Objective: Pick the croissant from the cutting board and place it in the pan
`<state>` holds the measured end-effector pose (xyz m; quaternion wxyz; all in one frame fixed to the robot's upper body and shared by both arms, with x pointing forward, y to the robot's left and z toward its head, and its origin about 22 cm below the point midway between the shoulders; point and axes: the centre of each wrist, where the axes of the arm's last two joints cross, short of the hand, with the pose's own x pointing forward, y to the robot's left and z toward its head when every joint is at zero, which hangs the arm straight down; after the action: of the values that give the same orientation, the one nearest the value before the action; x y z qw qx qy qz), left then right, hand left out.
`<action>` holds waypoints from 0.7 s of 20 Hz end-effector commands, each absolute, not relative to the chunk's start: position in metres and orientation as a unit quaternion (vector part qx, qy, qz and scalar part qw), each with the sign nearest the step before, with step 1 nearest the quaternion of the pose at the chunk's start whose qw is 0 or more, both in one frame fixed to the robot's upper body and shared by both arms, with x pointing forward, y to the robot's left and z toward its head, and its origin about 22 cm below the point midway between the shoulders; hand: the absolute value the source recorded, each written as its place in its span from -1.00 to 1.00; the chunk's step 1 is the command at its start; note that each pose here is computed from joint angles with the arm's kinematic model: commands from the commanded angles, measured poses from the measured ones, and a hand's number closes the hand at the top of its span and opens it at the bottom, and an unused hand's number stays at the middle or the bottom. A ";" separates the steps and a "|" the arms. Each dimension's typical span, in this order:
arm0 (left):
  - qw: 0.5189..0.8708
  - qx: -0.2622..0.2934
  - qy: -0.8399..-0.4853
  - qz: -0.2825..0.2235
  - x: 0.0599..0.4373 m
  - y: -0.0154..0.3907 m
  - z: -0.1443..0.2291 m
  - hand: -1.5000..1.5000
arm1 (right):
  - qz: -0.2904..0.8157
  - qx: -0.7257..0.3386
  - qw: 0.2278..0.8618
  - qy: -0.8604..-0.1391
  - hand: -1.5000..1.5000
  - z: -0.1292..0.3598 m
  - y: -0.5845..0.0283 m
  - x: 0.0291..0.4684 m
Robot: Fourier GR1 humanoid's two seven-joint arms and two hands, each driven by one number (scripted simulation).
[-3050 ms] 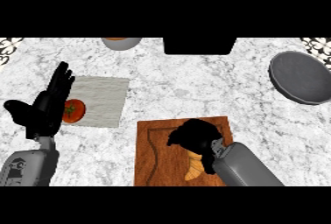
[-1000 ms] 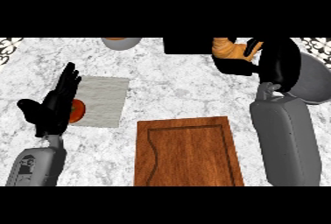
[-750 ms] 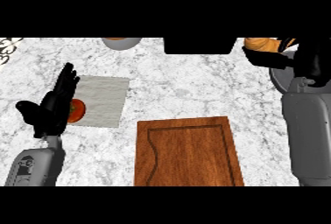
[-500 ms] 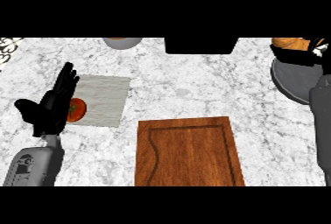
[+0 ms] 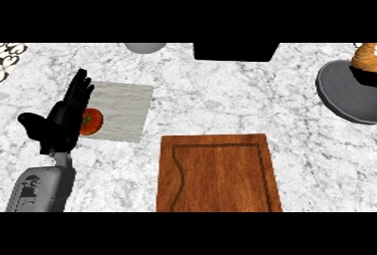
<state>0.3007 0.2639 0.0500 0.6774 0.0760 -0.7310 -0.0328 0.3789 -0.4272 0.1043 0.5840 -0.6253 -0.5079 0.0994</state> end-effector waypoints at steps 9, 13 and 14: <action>0.672 0.061 -0.737 -0.049 0.313 0.252 0.064 0.00 | 0.044 -0.517 0.696 -0.496 -1.00 0.068 -0.457 0.366; 0.665 0.066 -0.742 -0.045 0.309 0.256 0.062 0.00 | 0.031 -0.440 0.727 -0.525 -1.00 0.061 -0.463 0.360; 0.676 0.070 -0.733 -0.042 0.310 0.254 0.059 0.00 | 0.040 -0.435 0.727 -0.529 -1.00 0.062 -0.468 0.357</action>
<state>0.3092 0.2539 0.0601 0.6723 0.0663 -0.7360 -0.0427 0.3621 -0.4616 0.0659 0.7038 -0.4888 -0.5134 0.0462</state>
